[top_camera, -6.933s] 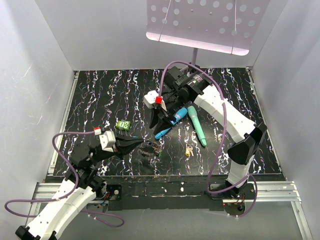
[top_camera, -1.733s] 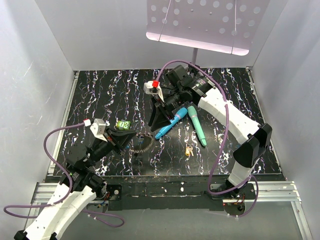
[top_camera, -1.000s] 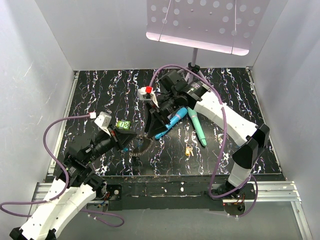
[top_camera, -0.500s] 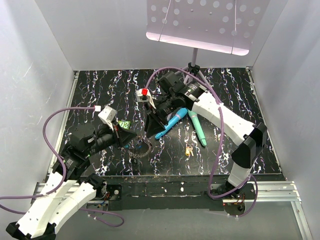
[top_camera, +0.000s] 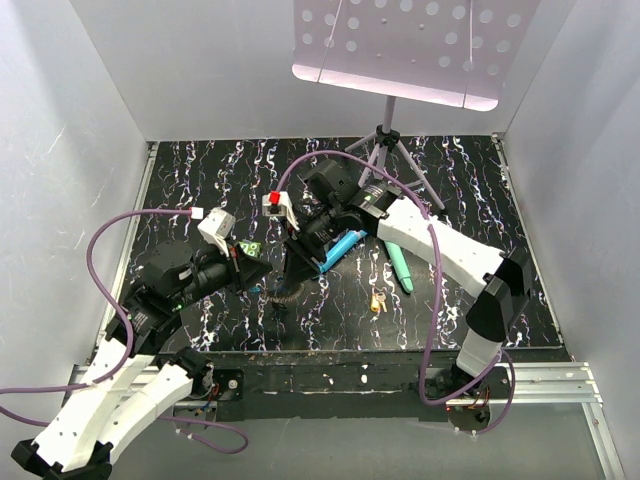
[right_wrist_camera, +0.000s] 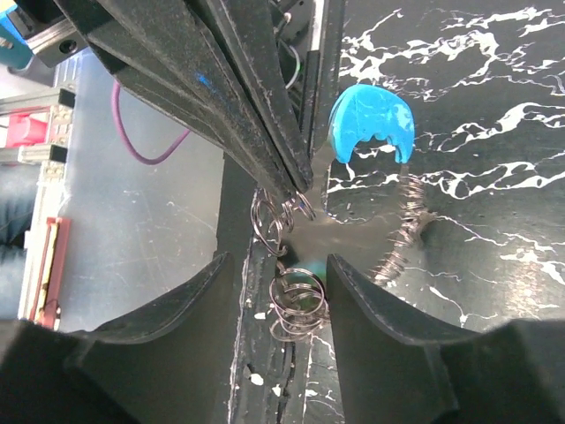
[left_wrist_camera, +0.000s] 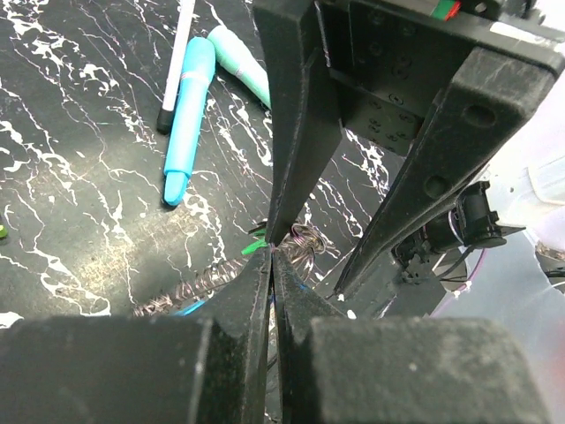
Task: Put the keys on the keyring
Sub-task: Adjust the keyring.
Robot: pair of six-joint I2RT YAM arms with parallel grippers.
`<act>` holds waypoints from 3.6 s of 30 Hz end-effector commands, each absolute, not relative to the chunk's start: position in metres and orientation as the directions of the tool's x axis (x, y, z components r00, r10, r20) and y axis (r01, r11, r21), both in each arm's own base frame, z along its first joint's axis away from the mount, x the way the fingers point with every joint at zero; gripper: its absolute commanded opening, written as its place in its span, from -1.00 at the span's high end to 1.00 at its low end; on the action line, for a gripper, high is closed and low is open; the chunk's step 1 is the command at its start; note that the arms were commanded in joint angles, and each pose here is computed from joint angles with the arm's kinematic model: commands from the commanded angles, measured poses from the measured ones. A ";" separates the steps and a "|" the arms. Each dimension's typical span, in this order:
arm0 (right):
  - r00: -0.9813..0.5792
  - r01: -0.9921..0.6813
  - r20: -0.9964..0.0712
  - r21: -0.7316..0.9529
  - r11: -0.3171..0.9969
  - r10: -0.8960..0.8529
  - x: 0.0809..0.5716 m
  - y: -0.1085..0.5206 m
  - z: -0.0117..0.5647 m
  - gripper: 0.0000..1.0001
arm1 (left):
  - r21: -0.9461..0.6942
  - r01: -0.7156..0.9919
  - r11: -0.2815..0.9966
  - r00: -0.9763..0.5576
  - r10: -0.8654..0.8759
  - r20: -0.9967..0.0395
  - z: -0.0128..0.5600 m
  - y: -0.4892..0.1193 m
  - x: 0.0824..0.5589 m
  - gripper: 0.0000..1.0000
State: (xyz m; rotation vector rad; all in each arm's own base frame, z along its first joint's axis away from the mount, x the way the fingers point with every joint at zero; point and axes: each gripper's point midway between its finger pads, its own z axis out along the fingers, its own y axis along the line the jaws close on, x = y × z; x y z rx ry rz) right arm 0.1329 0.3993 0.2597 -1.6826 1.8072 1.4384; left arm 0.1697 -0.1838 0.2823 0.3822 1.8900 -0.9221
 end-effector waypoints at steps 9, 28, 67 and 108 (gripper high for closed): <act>-0.180 -0.913 -0.818 0.346 -0.217 -0.546 0.127 0.402 0.275 0.21 | -0.455 0.592 0.665 -0.449 -0.197 -0.872 0.311 -0.181 0.174 1.00; -0.193 -0.948 -0.804 0.301 -0.106 -0.563 0.141 0.417 0.266 0.24 | -0.488 0.553 0.675 -0.462 -0.238 -0.854 0.309 -0.177 0.175 1.00; -0.235 -0.937 -0.799 0.337 -0.088 -0.554 0.141 0.421 0.271 0.97 | -0.487 0.531 0.694 -0.526 -0.182 -0.831 0.270 -0.179 0.174 1.00; -0.317 -0.890 -0.783 0.441 -0.117 -0.536 0.136 0.418 0.270 0.97 | -0.425 0.519 0.742 -0.547 -0.095 -0.832 0.264 -0.175 0.180 1.00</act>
